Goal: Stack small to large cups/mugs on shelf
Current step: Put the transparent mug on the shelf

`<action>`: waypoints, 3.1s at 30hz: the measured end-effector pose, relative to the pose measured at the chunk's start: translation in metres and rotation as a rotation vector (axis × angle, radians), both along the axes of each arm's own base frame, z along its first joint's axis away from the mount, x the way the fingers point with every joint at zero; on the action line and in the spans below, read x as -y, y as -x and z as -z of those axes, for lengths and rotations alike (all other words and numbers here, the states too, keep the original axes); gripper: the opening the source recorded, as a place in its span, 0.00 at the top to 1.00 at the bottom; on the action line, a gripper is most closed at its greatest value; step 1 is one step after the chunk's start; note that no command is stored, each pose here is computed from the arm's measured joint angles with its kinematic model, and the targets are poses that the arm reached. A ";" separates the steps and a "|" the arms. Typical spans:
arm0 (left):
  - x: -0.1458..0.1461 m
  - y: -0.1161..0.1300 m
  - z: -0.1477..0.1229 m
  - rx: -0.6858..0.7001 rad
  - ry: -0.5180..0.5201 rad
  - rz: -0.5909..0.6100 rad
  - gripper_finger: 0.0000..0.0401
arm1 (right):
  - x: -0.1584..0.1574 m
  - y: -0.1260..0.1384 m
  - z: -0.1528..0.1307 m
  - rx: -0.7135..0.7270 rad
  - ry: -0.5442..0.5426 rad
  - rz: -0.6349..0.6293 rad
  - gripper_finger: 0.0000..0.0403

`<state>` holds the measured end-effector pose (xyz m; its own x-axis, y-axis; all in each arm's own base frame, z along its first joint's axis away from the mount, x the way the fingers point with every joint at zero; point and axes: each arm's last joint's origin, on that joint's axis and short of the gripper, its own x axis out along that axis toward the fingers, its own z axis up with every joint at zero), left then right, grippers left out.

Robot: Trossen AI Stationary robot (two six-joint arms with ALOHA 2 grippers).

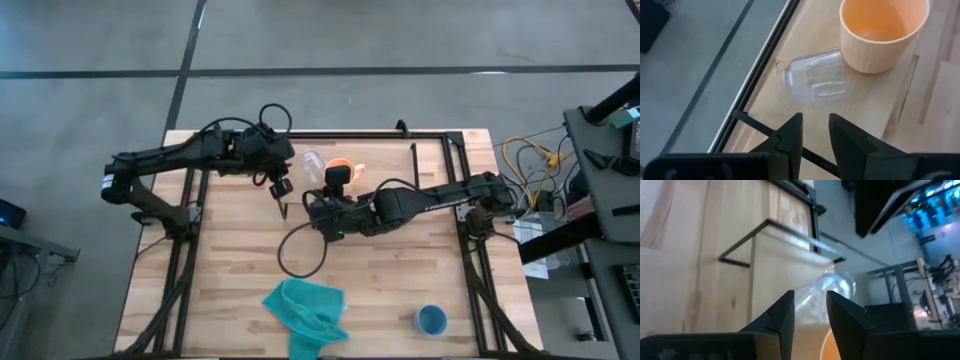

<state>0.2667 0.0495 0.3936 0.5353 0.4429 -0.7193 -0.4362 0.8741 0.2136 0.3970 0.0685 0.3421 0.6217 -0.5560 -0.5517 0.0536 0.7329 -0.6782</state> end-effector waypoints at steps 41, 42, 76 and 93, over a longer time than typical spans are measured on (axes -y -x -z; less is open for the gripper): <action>-0.083 -0.013 0.030 0.060 0.176 -0.031 0.80 | 0.038 -0.008 0.023 -0.042 0.015 0.056 0.72; -0.084 -0.011 0.028 0.065 0.167 -0.031 0.80 | 0.039 -0.008 0.023 -0.041 0.014 0.059 0.72; -0.136 0.000 0.041 0.094 0.160 -0.110 0.80 | 0.070 -0.012 0.037 -0.054 -0.043 0.052 0.68; -0.159 -0.017 0.067 0.113 0.279 -0.071 0.80 | 0.072 -0.014 0.040 -0.071 0.034 0.050 0.68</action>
<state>0.2837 0.2090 0.3267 0.5933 0.2753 -0.7564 -0.5054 0.8588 -0.0838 0.4106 -0.0031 0.3019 0.5525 -0.6043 -0.5741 0.0402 0.7073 -0.7058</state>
